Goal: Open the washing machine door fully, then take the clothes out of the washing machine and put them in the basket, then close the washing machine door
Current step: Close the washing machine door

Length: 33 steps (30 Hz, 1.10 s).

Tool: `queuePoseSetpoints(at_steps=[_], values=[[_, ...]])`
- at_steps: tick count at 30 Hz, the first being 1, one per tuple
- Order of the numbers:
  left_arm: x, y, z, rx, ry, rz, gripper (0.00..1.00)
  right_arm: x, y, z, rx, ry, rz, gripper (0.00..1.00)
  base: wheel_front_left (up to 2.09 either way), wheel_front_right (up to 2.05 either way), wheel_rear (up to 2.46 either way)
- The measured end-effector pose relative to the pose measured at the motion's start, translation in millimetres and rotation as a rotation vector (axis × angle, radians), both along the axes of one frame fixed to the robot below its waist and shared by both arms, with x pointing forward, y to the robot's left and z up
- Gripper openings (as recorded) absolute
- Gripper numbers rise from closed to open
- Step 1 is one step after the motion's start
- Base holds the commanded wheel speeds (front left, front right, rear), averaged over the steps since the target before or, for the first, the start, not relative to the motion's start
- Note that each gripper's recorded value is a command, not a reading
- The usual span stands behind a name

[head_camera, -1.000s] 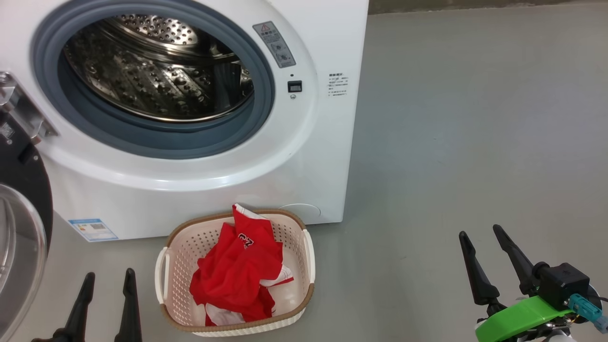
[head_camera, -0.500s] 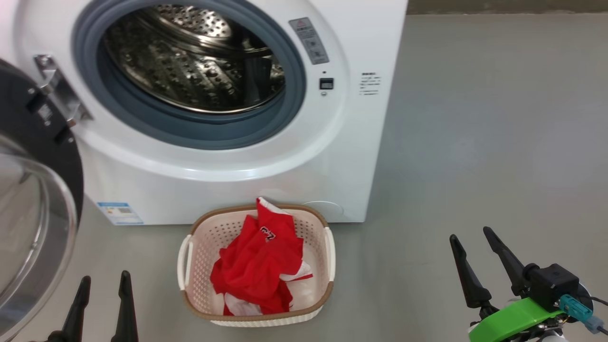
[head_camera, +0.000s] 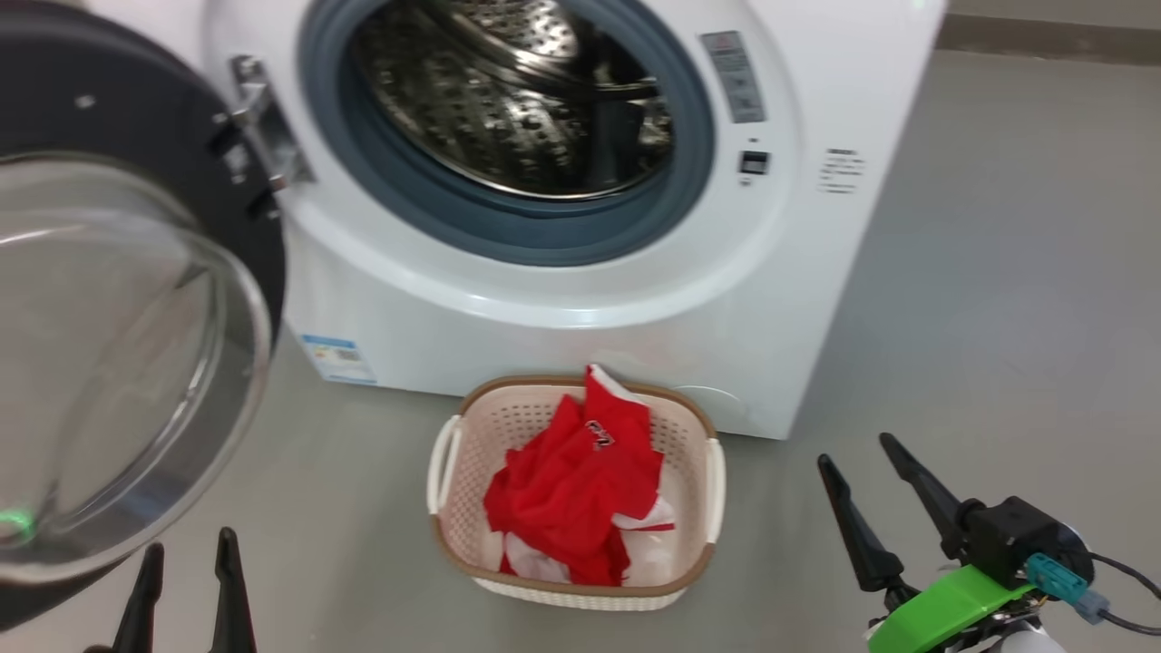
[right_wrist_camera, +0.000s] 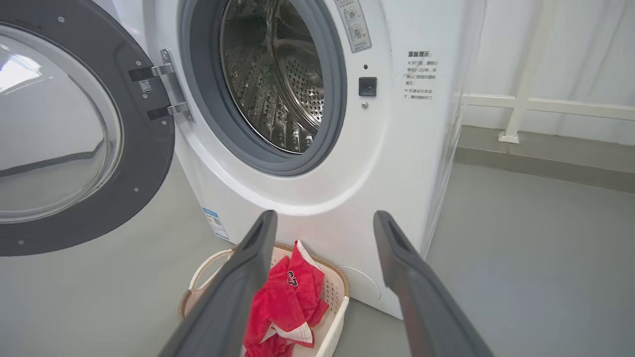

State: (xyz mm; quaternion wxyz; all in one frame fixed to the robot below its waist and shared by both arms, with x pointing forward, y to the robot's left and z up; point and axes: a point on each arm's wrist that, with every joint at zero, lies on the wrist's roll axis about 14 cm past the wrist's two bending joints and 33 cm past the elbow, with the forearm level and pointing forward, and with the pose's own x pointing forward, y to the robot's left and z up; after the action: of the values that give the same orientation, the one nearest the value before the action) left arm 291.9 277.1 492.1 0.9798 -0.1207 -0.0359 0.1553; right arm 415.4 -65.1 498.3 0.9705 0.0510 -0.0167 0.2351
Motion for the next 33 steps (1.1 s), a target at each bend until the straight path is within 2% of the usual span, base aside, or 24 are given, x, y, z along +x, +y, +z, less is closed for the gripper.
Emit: queuePoseSetpoints(at_steps=[22,33], values=[[-88,53,0,-0.038,0.0,0.308,1.0,-7,132,3,-0.006,-0.018,0.384,1.0,0.0,0.0,0.0],[-105,59,-1,-0.049,0.013,0.378,1.0,-9,153,4,0.008,-0.008,0.451,1.0,0.0,0.0,0.0]])
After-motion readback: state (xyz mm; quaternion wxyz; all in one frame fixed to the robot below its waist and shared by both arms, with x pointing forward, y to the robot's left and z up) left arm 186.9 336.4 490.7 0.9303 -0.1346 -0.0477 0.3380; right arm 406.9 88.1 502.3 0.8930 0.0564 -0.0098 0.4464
